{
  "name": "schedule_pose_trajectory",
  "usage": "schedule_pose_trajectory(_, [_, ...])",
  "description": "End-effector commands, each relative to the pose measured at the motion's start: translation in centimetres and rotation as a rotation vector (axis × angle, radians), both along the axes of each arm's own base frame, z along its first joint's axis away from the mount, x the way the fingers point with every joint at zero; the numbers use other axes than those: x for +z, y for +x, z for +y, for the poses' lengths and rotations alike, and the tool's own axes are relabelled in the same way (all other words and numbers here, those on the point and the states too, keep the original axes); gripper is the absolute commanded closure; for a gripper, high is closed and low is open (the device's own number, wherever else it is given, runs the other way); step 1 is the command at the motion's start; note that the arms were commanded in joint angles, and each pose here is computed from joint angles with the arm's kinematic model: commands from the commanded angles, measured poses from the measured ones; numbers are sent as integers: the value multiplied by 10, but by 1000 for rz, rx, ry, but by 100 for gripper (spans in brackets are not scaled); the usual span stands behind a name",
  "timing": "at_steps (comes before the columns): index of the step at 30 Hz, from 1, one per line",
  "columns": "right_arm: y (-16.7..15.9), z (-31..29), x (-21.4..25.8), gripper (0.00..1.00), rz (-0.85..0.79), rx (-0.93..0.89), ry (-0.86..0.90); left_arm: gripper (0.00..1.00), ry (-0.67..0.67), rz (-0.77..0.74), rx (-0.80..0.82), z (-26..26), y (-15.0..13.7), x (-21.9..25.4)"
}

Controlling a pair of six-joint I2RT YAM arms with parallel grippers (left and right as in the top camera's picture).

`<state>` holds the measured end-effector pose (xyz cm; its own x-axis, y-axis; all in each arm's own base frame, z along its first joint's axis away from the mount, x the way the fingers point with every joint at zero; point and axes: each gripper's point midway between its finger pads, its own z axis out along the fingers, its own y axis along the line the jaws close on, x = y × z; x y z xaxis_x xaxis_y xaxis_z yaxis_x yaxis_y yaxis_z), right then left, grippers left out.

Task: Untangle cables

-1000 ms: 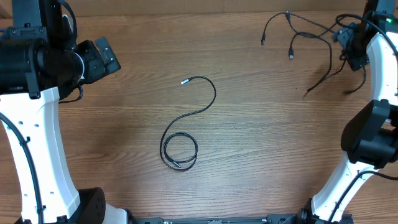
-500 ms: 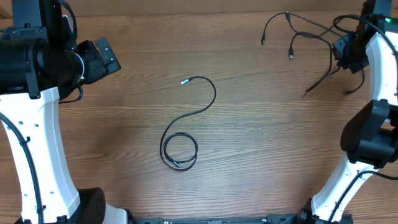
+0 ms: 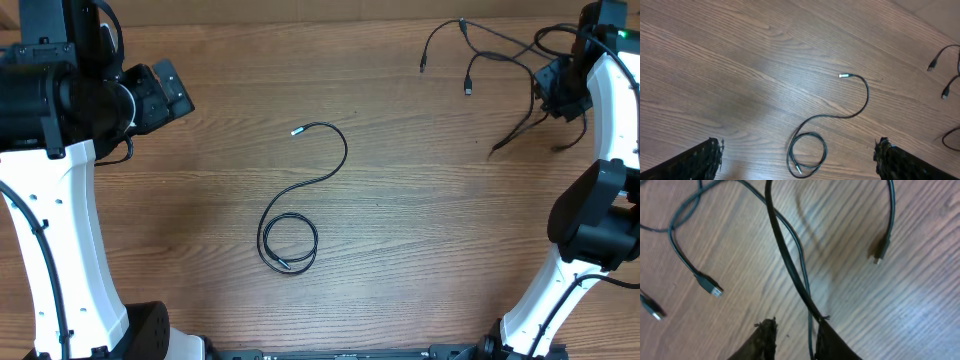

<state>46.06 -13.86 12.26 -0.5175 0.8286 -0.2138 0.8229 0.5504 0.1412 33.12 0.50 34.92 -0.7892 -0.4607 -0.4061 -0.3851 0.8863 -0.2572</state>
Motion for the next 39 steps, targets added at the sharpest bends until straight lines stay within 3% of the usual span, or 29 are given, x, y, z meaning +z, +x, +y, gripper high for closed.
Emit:
schedule_pose_trajectory(1, [6,-3,18,60,-39,18,-1,1,12,-5,-22,-2,5,-1])
schedule_pose_trajectory(10, [-10,-20,70,43,-58,-25,-6,0,11,6,-23,-2,2,-2])
schedule_pose_trajectory(17, [-39,-8,43,68,97,-23,45,0,12,10,-22,-2,5,-4])
schedule_pose_trajectory(22, [-38,-2,11,76,126,-10,66,0,10,17,-23,-2,13,-9])
schedule_pose_trajectory(30, [-37,8,-16,76,134,0,123,0,5,81,-25,-2,16,-24])
schedule_pose_trajectory(39, [-25,6,-17,96,85,5,107,0,5,83,-24,-2,17,-25])
